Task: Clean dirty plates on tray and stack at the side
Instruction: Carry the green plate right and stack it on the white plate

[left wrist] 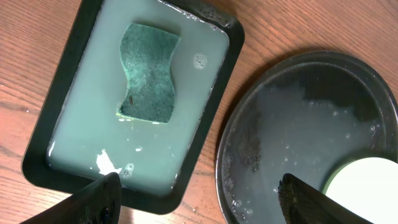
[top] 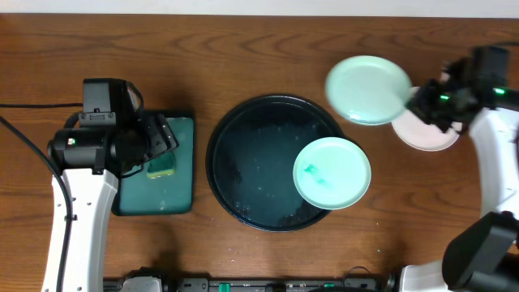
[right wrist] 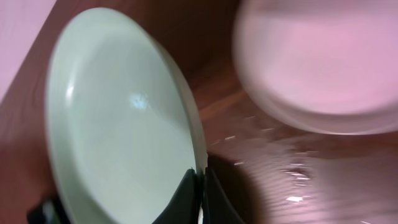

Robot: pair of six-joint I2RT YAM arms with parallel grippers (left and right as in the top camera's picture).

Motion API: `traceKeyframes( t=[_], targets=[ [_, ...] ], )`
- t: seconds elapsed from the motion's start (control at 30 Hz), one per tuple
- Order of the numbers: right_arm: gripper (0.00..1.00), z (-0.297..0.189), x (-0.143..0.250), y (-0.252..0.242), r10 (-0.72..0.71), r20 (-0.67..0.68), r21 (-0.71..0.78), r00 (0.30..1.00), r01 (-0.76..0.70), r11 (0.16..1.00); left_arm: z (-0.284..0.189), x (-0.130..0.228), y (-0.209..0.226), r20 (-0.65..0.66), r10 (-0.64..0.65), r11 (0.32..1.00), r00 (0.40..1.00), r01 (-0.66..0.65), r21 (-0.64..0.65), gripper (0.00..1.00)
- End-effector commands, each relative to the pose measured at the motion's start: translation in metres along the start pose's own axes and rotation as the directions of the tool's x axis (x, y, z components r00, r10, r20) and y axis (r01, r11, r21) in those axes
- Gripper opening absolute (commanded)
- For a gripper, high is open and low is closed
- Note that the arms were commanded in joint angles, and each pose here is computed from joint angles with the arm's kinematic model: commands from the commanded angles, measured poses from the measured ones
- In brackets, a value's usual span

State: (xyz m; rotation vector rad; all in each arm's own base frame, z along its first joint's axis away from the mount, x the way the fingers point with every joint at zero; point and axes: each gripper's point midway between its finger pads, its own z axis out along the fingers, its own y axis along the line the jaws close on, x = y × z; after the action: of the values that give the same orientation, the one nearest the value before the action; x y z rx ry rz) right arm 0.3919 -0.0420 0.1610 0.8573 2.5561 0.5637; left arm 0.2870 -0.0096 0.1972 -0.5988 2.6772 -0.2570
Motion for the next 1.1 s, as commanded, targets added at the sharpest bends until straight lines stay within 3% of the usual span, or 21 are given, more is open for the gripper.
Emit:
traceKeyframes(
  t=[0.0,0.3,0.77,0.8,0.83,0.87,1.07],
  targets=[
    [0.01,-0.011,-0.021,-0.042,0.11,0.041,0.044,0.993,-0.112,0.993,0.002,0.003,-0.002,-0.017,0.006,1.0,1.0,-0.006,0.007,0.81],
    [0.01,-0.003,-0.04,-0.136,0.311,0.094,0.225,0.946,-0.325,0.919,0.002,0.003,-0.002,-0.017,0.006,1.0,1.0,-0.006,0.007,0.81],
    [0.02,0.016,-0.05,-0.187,0.36,0.139,0.333,0.923,-0.386,0.861,0.002,0.005,0.0,-0.028,0.005,1.0,1.0,-0.005,0.002,0.81],
    [0.09,0.016,-0.05,-0.187,0.36,0.137,0.331,0.923,-0.385,0.861,0.002,0.005,0.0,-0.028,0.005,1.0,1.0,-0.005,0.002,0.81],
    [0.25,0.016,-0.05,-0.186,0.358,0.134,0.329,0.924,-0.382,0.864,0.002,0.005,-0.001,-0.027,0.005,1.0,1.0,-0.005,0.003,0.81],
    [0.31,0.017,-0.05,-0.185,0.349,0.127,0.323,0.928,-0.371,0.87,0.002,0.005,-0.001,-0.027,0.005,1.0,1.0,-0.005,0.003,0.81],
    [0.36,0.022,-0.056,-0.151,0.278,0.062,0.162,0.959,-0.284,0.945,0.002,0.005,-0.001,-0.027,0.005,1.0,1.0,-0.005,0.002,0.81]
  ],
)
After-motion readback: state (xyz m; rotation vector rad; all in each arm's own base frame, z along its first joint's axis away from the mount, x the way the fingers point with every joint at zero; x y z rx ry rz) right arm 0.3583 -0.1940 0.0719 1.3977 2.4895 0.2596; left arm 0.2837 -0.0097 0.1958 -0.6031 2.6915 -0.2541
